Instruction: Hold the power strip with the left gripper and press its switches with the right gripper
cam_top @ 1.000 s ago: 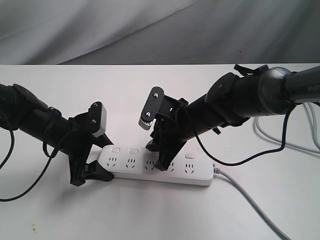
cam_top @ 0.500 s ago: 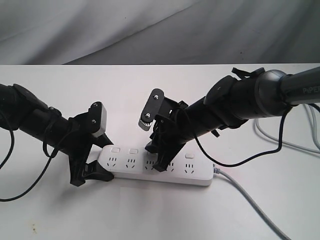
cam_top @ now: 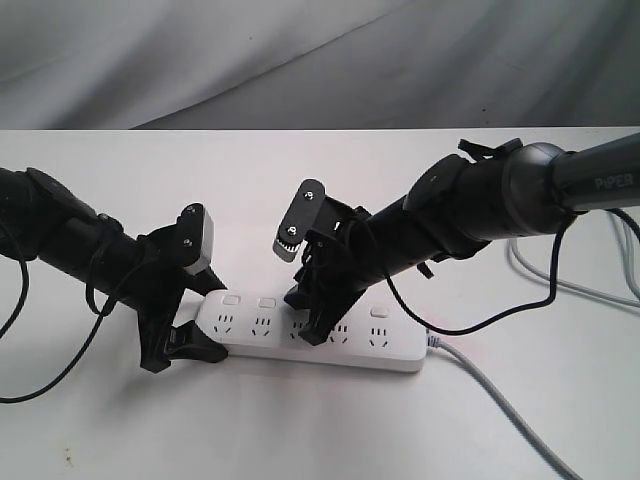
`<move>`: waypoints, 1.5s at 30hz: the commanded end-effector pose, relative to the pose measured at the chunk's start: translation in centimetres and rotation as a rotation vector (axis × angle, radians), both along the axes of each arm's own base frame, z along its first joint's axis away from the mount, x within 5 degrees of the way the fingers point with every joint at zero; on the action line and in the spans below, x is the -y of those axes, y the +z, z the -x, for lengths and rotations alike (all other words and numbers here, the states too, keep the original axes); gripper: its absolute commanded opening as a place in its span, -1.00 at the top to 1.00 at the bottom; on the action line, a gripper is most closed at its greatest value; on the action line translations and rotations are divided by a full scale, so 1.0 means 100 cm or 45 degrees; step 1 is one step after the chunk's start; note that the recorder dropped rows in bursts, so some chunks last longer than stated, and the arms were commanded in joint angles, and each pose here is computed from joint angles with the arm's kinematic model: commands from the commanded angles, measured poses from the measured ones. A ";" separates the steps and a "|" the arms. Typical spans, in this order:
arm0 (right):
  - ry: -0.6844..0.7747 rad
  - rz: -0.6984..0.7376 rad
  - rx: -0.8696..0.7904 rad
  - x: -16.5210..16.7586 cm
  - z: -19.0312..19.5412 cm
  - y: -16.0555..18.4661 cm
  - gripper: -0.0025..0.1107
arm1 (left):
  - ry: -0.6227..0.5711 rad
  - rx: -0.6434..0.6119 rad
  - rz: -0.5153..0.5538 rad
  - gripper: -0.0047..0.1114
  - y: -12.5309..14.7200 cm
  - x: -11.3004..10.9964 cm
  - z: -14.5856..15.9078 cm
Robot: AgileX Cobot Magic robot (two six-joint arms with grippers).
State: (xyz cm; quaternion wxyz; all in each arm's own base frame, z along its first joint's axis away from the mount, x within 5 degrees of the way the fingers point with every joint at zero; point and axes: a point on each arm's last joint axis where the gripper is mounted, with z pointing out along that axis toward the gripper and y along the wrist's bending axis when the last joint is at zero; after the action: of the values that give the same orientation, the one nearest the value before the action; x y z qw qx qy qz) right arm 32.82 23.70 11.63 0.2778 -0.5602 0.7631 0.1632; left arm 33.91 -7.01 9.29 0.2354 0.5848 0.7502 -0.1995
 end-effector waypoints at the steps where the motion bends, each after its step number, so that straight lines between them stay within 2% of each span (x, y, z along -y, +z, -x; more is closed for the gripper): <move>1: 0.044 0.043 -0.037 0.001 0.005 -0.013 0.42 | 0.003 -0.012 -0.001 0.05 -0.002 0.001 0.000; 45: 0.016 0.117 -0.067 0.011 0.012 -0.029 0.42 | 0.001 -0.010 -0.001 0.05 -0.002 0.001 0.000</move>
State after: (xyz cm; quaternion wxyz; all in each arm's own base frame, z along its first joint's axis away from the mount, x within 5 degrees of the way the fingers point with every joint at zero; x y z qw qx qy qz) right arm 32.43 23.31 10.97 0.2680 -0.5390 0.7818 0.1629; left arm 33.91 -7.01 9.29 0.2354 0.5848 0.7502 -0.1995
